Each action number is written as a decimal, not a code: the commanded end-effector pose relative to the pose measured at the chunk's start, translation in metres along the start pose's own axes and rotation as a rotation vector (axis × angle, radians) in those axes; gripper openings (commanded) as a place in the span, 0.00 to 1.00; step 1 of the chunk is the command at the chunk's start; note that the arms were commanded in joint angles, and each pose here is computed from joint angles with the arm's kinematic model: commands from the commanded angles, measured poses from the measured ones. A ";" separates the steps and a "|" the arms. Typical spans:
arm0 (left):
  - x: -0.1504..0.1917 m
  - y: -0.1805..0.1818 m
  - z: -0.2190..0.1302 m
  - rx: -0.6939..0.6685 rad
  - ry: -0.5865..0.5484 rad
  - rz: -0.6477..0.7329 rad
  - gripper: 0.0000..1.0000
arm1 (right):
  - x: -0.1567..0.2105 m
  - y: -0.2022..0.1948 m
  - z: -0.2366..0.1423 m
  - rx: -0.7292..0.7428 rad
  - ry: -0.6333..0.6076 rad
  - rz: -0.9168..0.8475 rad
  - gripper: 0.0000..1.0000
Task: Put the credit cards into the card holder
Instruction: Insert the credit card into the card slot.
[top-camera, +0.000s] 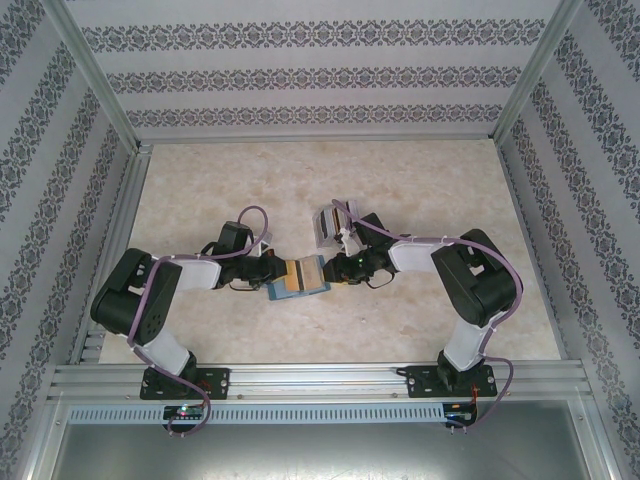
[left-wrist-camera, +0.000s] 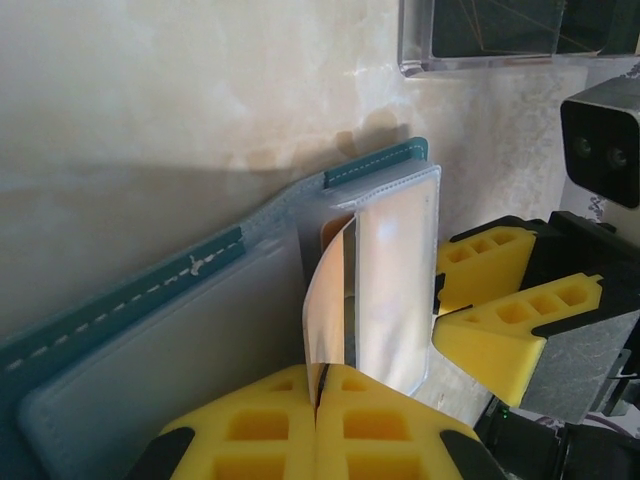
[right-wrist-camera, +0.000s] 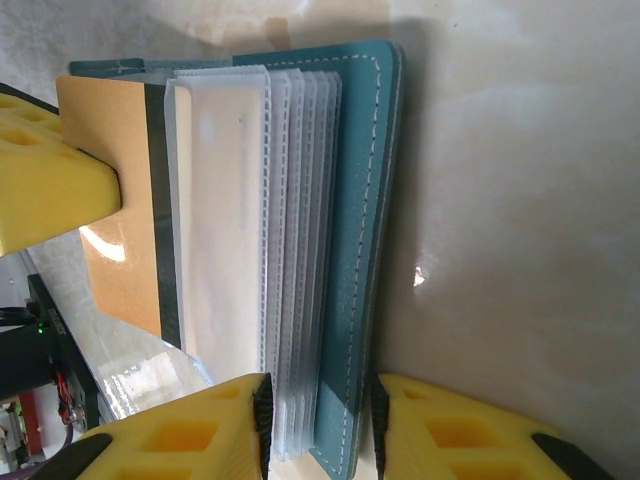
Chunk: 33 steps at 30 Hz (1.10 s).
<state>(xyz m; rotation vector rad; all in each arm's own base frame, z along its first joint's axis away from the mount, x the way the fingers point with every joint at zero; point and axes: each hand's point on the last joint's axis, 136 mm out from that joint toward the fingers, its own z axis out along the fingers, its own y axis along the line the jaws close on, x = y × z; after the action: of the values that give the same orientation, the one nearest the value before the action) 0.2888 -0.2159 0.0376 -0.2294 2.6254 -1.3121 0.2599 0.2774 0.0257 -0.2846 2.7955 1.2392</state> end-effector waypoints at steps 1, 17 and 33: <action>0.008 0.019 0.004 -0.045 0.018 -0.020 0.00 | 0.000 0.002 0.009 -0.013 0.017 -0.009 0.35; 0.013 0.015 0.011 -0.082 0.011 -0.038 0.00 | 0.002 0.005 0.014 -0.015 0.031 -0.014 0.35; 0.014 0.008 -0.013 -0.268 0.039 0.034 0.41 | 0.004 0.002 0.015 -0.013 0.038 -0.016 0.35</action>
<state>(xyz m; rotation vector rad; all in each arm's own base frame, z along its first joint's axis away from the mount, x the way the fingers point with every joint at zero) 0.2858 -0.2202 0.0401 -0.2225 2.7271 -1.1181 0.2602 0.2781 0.0253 -0.2702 2.8127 1.2412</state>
